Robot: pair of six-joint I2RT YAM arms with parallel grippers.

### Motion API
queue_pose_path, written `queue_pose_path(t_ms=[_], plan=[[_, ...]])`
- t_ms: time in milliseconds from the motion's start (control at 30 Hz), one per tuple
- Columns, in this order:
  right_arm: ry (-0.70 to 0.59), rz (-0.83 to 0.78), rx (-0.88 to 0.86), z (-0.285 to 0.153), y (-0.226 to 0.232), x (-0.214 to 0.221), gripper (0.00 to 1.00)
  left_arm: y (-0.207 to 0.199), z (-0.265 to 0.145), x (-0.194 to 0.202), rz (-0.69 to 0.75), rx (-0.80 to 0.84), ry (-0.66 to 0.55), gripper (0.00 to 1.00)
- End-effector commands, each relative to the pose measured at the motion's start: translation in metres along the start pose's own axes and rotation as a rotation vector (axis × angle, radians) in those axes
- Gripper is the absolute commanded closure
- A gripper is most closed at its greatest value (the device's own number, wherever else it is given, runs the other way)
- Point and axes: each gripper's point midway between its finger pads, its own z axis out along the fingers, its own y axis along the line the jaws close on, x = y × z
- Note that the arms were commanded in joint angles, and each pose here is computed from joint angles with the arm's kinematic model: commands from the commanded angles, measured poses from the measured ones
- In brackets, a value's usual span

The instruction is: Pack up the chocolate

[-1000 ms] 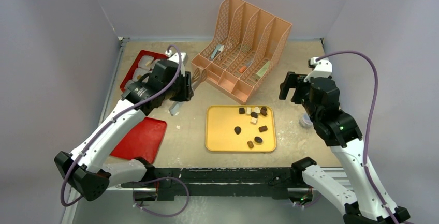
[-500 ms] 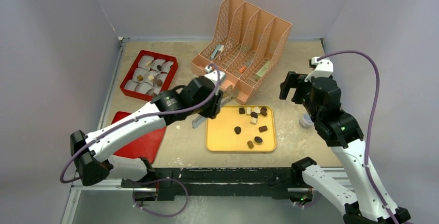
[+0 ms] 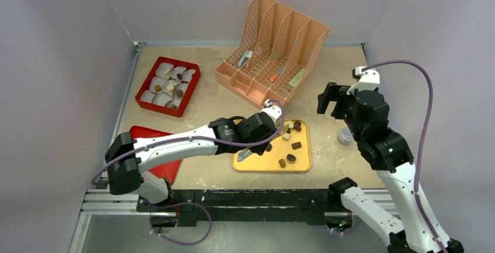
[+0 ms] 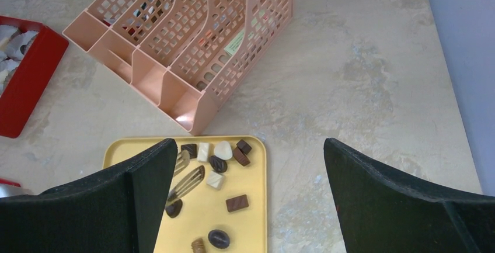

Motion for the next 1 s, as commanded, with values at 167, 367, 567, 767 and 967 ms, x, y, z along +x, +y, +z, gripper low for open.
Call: queue_pose_path(t_ms=[167, 367, 567, 767, 967], plan=[[-0.067, 0.025, 0.001, -0.01, -0.001, -0.022, 0.03, -0.025, 0.017, -0.023, -0.01, -0.005, -0.064, 0.6], [-0.069, 0.021, 0.007, -0.009, -0.003, -0.02, 0.03, -0.033, 0.031, -0.014, -0.005, 0.008, -0.049, 0.6], [-0.073, 0.021, 0.008, -0.011, -0.004, -0.02, 0.03, -0.048, 0.044, -0.009, 0.001, 0.027, -0.041, 0.6], [-0.078, 0.021, 0.009, -0.013, -0.005, -0.021, 0.03, -0.05, 0.051, -0.004, 0.006, -0.017, -0.03, 0.6], [-0.075, 0.026, 0.005, -0.013, -0.005, -0.018, 0.03, -0.046, 0.046, -0.003, 0.025, -0.071, -0.03, 0.67]])
